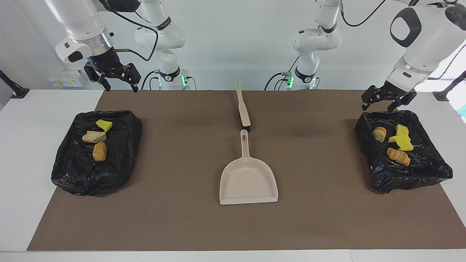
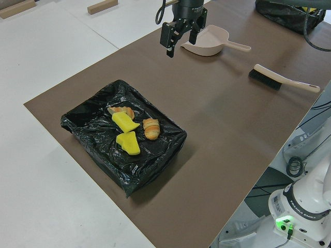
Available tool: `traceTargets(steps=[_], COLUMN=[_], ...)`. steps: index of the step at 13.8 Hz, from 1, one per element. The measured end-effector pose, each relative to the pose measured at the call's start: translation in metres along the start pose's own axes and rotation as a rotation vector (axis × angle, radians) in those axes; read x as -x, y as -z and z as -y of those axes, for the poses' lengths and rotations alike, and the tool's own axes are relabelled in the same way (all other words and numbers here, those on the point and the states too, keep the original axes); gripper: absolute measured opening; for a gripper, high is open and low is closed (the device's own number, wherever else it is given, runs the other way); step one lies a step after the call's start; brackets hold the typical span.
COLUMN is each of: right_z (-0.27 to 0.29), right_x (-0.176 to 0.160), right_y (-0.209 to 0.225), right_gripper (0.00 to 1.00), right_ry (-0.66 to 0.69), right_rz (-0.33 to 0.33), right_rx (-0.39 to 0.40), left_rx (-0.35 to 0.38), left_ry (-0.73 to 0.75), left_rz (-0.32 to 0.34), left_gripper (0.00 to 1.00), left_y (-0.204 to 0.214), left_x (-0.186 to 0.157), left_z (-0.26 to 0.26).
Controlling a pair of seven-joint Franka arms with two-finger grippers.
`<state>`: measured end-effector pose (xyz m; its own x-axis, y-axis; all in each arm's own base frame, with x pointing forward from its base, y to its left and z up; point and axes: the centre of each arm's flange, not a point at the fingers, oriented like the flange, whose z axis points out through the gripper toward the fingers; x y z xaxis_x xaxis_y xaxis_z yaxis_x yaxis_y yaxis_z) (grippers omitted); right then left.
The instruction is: Sweep and dump trash in bin
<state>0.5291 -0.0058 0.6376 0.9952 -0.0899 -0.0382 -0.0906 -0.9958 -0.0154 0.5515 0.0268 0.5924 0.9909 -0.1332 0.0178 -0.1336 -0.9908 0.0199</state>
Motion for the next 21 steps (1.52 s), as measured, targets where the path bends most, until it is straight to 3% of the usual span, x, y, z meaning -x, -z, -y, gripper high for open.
traceTargets(steps=[2,8,13,21], right_z=[0.0,0.0,0.0,0.0], right_x=[0.0,0.0,0.0,0.0], right_y=[0.0,0.0,0.0,0.0], right_gripper=[1.0,1.0,1.0,1.0], right_ry=[0.0,0.0,0.0,0.0], right_rz=[0.0,0.0,0.0,0.0], right_rx=[0.0,0.0,0.0,0.0], left_rx=[-0.007,-0.001,-0.007,-0.008], left_ry=[-0.009,-0.035,0.037,0.047], left_rz=[-0.038,0.003,-0.042,-0.009], left_gripper=[1.0,1.0,1.0,1.0], left_y=[0.025,0.061,0.079,0.068], left_x=[-0.002,0.012,0.013,0.022], left_z=[-0.005,-0.039,-0.083,-0.077])
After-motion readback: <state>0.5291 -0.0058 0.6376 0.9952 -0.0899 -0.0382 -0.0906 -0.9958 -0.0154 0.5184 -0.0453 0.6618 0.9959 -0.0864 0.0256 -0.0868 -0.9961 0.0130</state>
